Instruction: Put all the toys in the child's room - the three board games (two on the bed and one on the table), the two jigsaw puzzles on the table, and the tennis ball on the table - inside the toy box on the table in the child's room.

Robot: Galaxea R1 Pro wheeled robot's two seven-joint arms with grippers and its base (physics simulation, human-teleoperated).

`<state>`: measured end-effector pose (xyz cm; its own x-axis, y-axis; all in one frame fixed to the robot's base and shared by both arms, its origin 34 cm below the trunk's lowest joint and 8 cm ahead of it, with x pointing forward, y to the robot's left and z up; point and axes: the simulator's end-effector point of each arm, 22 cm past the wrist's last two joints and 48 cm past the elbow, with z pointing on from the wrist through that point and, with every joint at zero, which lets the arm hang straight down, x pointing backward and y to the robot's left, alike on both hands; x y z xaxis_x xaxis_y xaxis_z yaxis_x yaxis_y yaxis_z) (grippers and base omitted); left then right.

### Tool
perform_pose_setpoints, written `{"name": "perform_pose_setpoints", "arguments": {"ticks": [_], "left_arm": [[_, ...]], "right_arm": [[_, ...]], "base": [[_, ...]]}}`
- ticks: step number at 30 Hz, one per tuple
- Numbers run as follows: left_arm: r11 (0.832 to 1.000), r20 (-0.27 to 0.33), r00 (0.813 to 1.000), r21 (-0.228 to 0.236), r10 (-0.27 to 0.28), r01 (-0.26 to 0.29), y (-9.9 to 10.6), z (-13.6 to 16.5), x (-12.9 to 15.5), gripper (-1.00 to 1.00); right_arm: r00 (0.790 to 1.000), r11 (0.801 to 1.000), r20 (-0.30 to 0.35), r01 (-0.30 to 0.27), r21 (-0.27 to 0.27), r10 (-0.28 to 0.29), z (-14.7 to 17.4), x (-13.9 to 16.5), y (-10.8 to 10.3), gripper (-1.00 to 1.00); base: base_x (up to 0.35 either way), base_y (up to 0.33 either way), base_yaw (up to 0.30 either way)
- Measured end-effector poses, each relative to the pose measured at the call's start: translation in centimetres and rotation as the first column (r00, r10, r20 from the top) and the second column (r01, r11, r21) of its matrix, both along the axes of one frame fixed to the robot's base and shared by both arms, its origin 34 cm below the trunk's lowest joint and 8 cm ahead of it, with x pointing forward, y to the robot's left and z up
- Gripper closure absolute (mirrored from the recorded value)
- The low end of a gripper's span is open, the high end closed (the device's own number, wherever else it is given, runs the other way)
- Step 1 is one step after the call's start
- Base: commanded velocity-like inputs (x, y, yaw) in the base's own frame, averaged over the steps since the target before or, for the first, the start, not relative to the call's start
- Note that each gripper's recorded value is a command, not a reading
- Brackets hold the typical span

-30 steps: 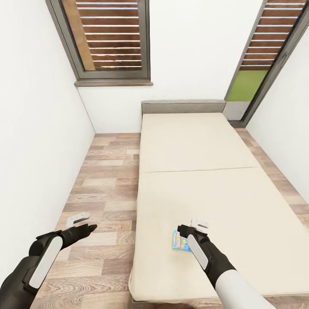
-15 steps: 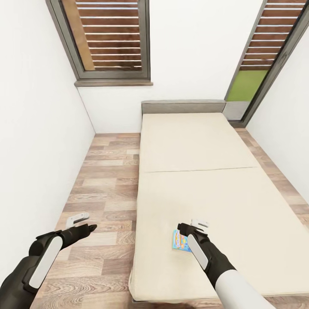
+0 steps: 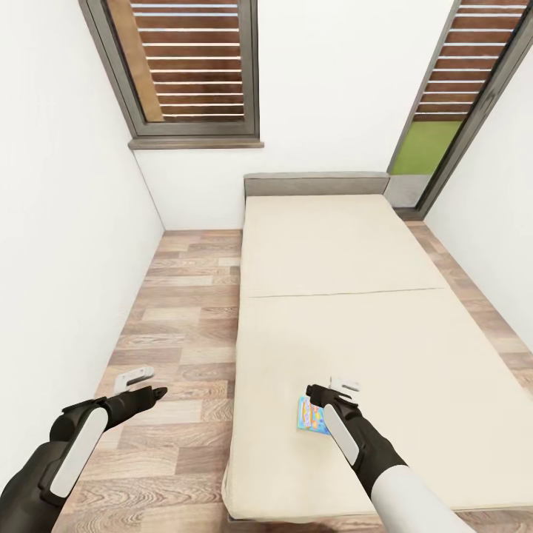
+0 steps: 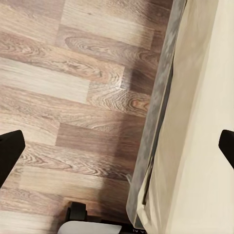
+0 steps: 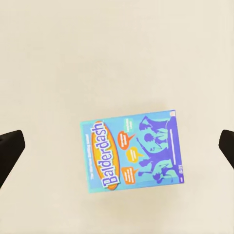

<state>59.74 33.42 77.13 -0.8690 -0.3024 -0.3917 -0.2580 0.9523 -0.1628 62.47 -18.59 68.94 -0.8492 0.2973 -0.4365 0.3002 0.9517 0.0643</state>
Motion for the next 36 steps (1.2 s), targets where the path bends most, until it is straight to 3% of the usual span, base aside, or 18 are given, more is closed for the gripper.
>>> {"name": "perform_pose_setpoints", "arguments": {"ticks": [36], "left_arm": [[1.0, -0.037, 0.999, -0.002, 0.001, -0.001, -0.1, -1.8, -0.9, -1.0]], "right_arm": [[0.999, 1.0, -0.034, 0.001, 0.001, -0.001, -1.8, -1.1, 0.0, -1.0]], "base": [[0.0, 0.0, 0.0]]}}
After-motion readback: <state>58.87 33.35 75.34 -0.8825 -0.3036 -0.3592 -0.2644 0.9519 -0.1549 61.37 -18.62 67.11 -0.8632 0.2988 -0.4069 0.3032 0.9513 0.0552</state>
